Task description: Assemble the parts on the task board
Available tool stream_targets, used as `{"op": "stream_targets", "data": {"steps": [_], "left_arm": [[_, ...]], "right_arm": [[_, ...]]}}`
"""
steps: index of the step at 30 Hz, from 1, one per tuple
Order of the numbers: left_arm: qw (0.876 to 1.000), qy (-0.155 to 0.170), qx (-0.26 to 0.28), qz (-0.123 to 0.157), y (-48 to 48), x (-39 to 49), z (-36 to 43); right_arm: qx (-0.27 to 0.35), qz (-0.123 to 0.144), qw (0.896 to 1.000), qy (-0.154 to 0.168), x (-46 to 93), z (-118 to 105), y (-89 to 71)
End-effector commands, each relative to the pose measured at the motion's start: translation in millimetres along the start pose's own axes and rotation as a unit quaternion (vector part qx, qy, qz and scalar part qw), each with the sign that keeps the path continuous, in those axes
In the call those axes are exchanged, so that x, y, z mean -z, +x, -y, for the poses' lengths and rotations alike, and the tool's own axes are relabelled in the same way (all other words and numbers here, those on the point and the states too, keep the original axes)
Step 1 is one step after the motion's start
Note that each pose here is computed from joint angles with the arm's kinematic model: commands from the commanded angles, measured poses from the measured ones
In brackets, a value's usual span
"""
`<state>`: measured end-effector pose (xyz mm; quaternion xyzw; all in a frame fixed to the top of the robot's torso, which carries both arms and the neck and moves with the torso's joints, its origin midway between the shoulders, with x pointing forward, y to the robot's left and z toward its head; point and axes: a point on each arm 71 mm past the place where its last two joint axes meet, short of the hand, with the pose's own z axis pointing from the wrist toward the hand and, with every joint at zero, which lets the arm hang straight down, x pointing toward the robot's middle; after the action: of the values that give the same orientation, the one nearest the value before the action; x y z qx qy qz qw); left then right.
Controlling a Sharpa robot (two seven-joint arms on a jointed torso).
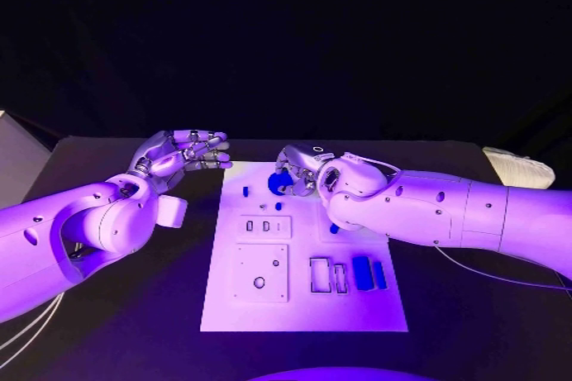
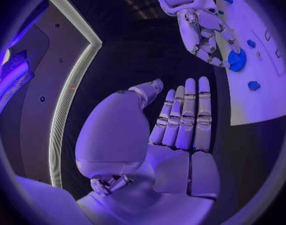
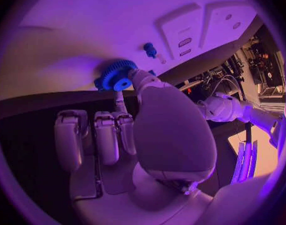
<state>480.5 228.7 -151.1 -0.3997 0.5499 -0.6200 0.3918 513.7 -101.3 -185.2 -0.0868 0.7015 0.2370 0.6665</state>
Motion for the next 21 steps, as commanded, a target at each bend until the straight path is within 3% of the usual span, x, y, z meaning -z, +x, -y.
{"op": "stream_targets", "data": {"steps": [1,7,21], "left_arm": [[1.000,0.007,0.001,-0.007,1.8,-0.4,2.0],[1.000,0.007,0.000,-0.005,0.4,0.1,2.1],[1.000,0.007,0.000,-0.004,-0.2,0.0,2.0]], "right_arm": [[0.009,-0.008,1.000,0.000,-1.0,0.5,1.2],[0.011,-0.018,1.000,0.002,-1.1,1.3,4.2],[-0.004,-0.015,1.000,0.005,-0.5,4.4,4.3]]}}
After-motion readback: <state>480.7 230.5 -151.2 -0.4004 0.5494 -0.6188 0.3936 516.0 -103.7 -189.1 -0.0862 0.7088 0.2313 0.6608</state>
